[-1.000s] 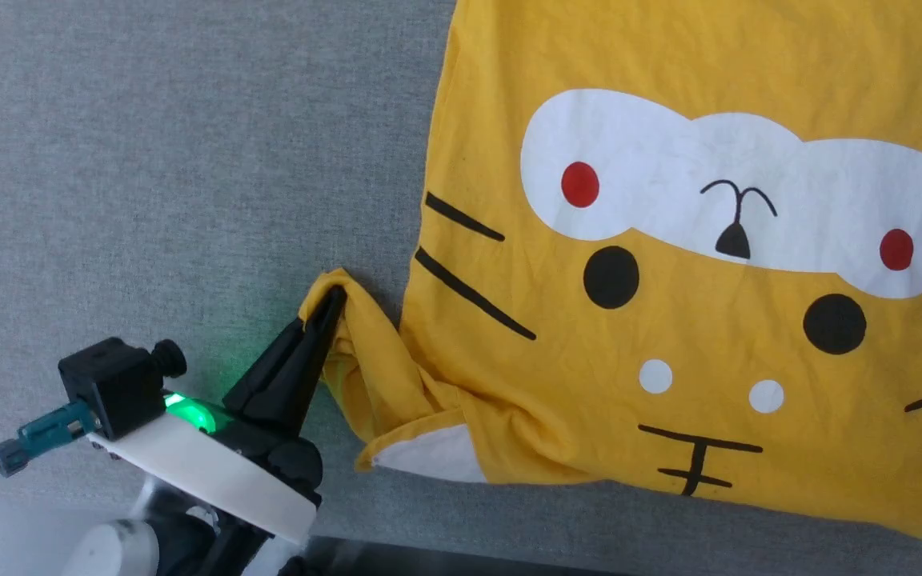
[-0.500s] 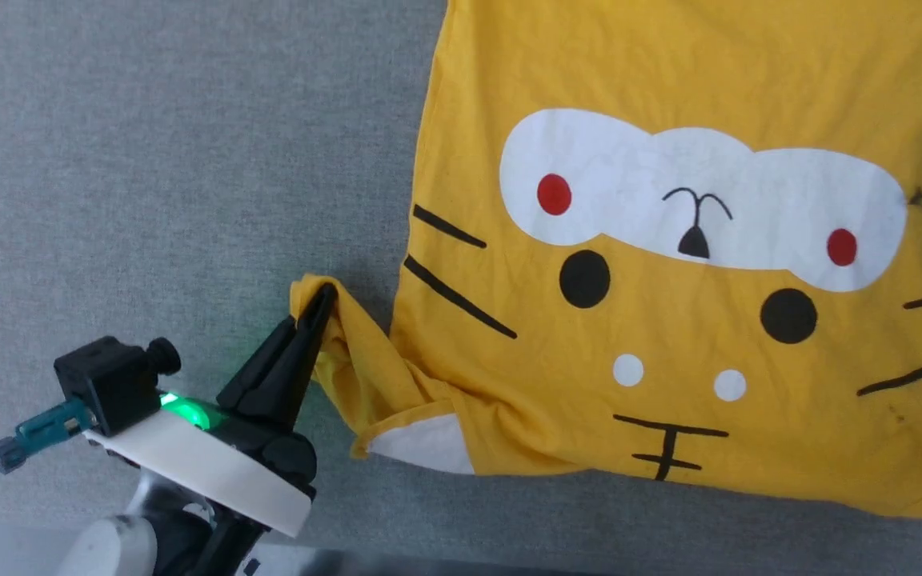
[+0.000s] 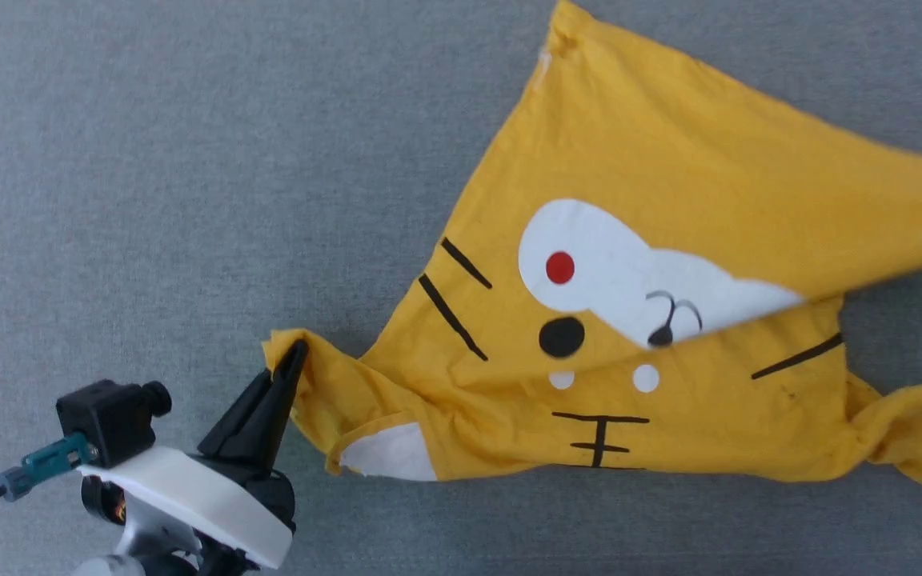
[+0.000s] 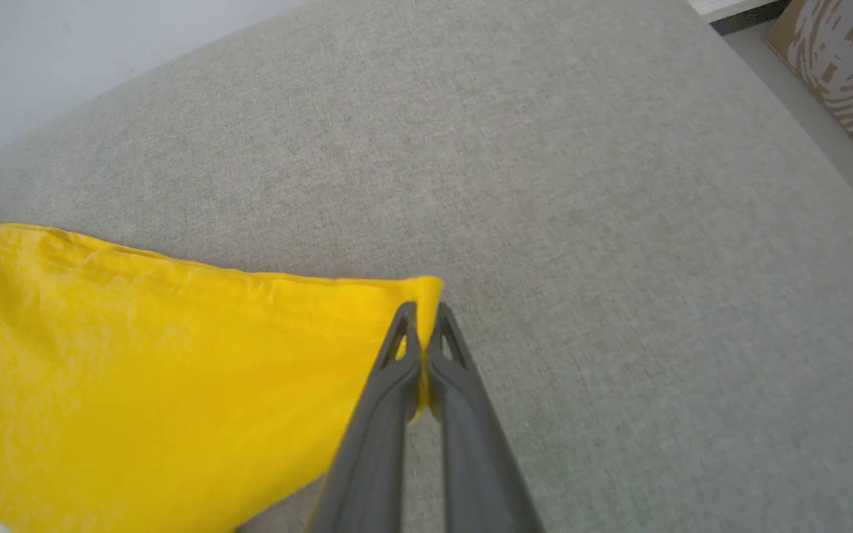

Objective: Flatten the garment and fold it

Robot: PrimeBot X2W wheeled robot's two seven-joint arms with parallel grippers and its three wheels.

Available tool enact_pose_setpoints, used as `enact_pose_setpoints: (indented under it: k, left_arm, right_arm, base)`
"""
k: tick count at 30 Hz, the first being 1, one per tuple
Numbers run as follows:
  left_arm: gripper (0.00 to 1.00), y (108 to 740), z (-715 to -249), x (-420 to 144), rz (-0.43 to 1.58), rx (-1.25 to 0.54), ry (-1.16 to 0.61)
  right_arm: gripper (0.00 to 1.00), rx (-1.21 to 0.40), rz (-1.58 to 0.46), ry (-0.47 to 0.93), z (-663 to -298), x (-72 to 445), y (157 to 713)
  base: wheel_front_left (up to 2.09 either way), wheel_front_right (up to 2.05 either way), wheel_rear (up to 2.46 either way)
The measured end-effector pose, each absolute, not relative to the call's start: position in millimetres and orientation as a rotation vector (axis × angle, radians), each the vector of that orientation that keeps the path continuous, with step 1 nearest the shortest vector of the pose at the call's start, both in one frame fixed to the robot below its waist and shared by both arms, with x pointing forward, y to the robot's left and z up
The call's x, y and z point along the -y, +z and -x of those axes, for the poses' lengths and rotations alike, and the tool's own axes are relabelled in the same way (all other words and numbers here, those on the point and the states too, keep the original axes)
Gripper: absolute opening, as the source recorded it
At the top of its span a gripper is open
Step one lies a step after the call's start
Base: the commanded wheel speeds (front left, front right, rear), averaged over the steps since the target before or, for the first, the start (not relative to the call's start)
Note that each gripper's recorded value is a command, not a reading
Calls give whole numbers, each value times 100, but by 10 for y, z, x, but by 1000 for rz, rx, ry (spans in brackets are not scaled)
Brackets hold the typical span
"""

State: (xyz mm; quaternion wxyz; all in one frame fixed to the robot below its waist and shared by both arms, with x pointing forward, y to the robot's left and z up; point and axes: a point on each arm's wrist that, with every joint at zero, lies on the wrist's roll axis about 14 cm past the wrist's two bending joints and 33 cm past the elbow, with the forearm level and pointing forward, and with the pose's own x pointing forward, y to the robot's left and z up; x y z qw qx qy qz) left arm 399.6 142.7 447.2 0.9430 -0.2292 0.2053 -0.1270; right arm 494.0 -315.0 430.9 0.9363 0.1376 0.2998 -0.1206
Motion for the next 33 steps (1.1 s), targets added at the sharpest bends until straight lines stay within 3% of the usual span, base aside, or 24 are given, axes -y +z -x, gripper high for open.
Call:
enact_pose_setpoints:
  k: [9, 15, 20, 26, 27, 28, 29, 33]
  left_arm:
    - [0, 4622, -3823, -1302, 475, -407, -295]
    - [0, 4748, -3767, -1229, 467, -386, -327]
    - [0, 4829, -3721, -1195, 461, -374, -346]
    - [0, 4879, -3681, -1214, 455, -369, -342]
    - [0, 4886, -3674, -1214, 454, -369, -343]
    - [0, 4893, -3667, -1213, 454, -368, -343]
    - [0, 4901, -3661, -1211, 454, -366, -343]
    - [0, 4933, -3630, -1192, 455, -362, -351]
  right_arm:
    - [0, -683, -412, -421, -3744, 3470, 4086]
    - [0, -730, -471, -496, -3151, 3551, 3956]
    - [0, -757, -486, -505, -2914, 3469, 3819]
    - [0, -754, -495, -479, -2950, 3327, 3675]
    - [30, -757, -499, -474, -2953, 3298, 3646]
    - [51, -760, -500, -467, -2961, 3270, 3626]
    - [100, -759, -492, -458, -2983, 3246, 3627]
    - [100, -735, -420, -398, -3165, 3201, 3782]
  base:
    - [0, 0, 0]
    - [0, 0, 0]
    - [0, 0, 0]
    - [0, 0, 0]
    - [0, 0, 0]
    - [0, 0, 0]
    - [0, 0, 0]
    - [0, 0, 0]
